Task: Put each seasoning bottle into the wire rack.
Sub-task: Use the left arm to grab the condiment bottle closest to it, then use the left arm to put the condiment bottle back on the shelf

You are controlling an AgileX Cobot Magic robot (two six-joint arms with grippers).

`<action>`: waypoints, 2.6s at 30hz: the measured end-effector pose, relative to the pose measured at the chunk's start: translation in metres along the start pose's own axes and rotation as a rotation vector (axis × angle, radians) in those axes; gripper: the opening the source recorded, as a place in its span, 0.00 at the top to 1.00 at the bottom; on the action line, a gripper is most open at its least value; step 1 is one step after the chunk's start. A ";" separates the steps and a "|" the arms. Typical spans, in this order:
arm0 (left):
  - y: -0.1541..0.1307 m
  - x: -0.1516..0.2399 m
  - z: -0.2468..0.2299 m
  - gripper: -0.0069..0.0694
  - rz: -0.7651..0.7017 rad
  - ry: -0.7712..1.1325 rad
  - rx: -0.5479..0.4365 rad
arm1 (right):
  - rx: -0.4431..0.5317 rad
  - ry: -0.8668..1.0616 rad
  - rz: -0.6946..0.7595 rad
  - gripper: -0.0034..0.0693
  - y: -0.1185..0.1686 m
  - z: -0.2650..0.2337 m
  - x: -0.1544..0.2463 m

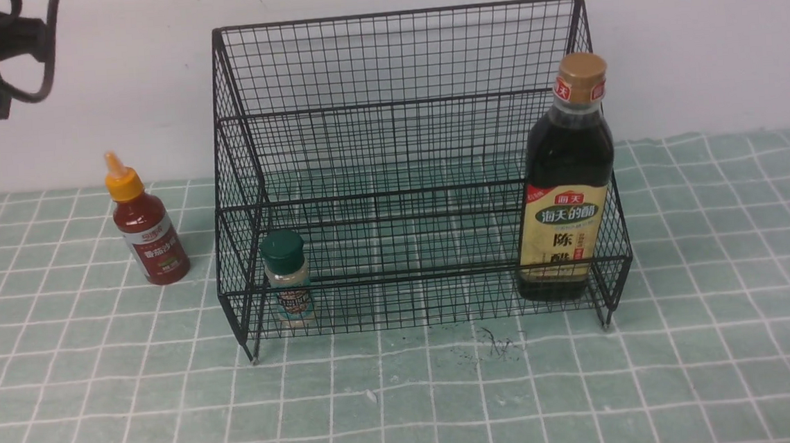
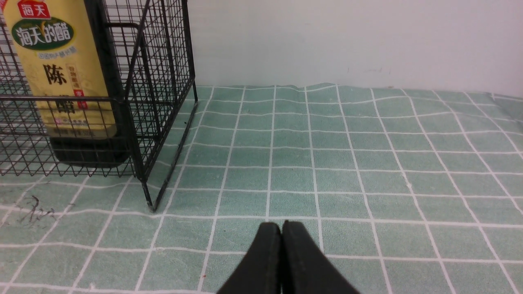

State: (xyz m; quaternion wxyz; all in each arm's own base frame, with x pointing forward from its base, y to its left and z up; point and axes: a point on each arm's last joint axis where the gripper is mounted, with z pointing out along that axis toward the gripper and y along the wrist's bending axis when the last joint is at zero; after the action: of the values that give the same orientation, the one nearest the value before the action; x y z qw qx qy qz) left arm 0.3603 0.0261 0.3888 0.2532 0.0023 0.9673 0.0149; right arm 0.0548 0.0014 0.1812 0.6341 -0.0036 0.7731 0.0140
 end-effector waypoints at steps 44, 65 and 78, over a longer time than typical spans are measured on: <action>-0.018 -0.059 -0.003 0.53 0.036 -0.175 -0.001 | -0.001 0.001 0.004 0.97 0.000 0.000 0.000; -0.168 -0.042 0.006 0.53 0.294 -0.111 0.218 | -0.001 0.001 0.004 0.97 0.000 0.000 0.000; -0.182 -0.040 0.080 0.53 0.308 0.030 0.198 | -0.001 0.001 0.004 0.97 0.000 0.000 0.000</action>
State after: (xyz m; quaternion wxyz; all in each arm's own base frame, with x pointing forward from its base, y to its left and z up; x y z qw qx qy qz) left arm 0.4345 -0.1545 0.3331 0.2323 0.1750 0.9559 -0.0418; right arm 0.0548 0.0015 0.1811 0.6337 -0.0024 0.7735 0.0156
